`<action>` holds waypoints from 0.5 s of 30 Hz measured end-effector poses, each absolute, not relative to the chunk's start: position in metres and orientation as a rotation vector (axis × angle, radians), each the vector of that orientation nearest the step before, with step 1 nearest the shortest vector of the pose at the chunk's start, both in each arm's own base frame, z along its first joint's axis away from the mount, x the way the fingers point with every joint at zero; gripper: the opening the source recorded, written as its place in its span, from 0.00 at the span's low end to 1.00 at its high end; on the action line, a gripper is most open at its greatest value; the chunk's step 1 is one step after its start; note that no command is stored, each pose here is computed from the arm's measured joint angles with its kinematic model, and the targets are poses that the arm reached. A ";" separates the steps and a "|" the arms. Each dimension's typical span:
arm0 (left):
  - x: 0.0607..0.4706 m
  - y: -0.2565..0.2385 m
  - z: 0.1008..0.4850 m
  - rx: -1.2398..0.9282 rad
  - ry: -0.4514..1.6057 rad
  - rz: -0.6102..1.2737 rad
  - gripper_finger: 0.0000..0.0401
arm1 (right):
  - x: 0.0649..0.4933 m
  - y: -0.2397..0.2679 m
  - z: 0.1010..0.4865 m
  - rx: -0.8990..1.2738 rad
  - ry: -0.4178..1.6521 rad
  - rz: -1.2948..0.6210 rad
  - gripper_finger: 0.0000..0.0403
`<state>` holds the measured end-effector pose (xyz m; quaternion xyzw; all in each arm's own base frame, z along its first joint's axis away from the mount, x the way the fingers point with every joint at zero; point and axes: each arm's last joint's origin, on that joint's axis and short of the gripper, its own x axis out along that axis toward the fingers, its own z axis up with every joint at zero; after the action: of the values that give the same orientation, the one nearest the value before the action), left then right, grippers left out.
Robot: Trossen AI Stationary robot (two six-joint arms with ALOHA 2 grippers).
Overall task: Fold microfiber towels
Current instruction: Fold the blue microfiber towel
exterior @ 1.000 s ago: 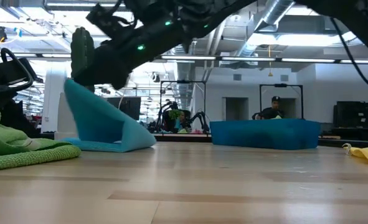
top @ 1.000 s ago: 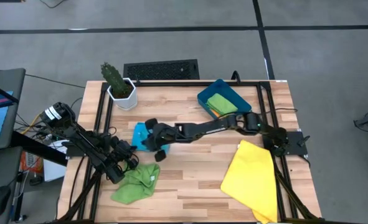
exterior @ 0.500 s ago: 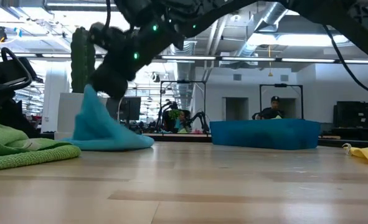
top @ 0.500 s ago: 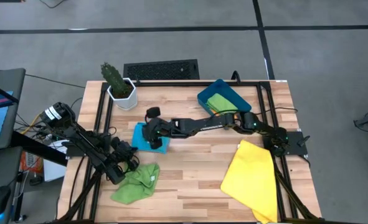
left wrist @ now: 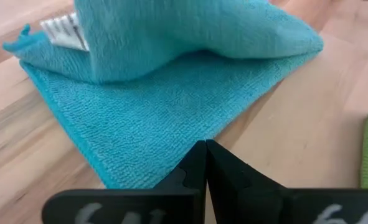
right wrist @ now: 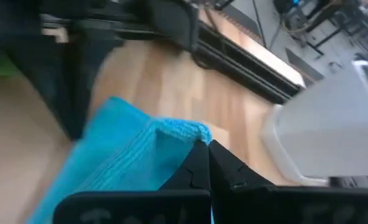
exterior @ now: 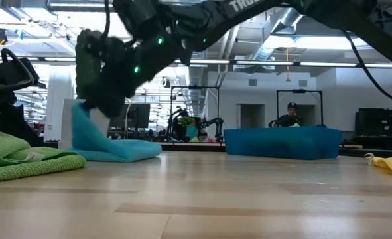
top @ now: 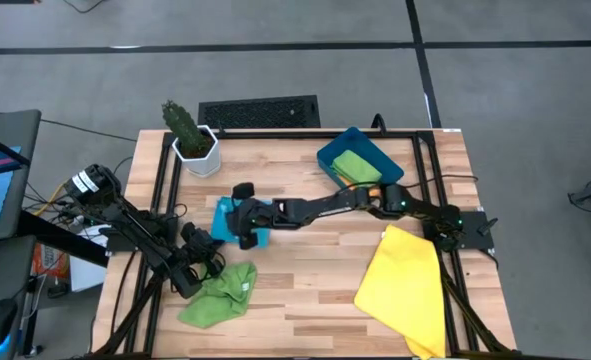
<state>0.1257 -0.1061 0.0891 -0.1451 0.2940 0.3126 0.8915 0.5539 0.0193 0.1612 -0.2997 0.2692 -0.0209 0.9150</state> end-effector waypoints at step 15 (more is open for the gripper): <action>0.140 -0.126 0.116 -0.282 0.770 0.641 0.00 | 0.563 0.031 0.161 -0.516 0.368 0.121 0.02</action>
<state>0.1395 -0.1259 0.1156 -0.1346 0.3680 0.3062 0.8676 0.5629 0.0308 0.1613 -0.2534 0.1810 0.0597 0.9484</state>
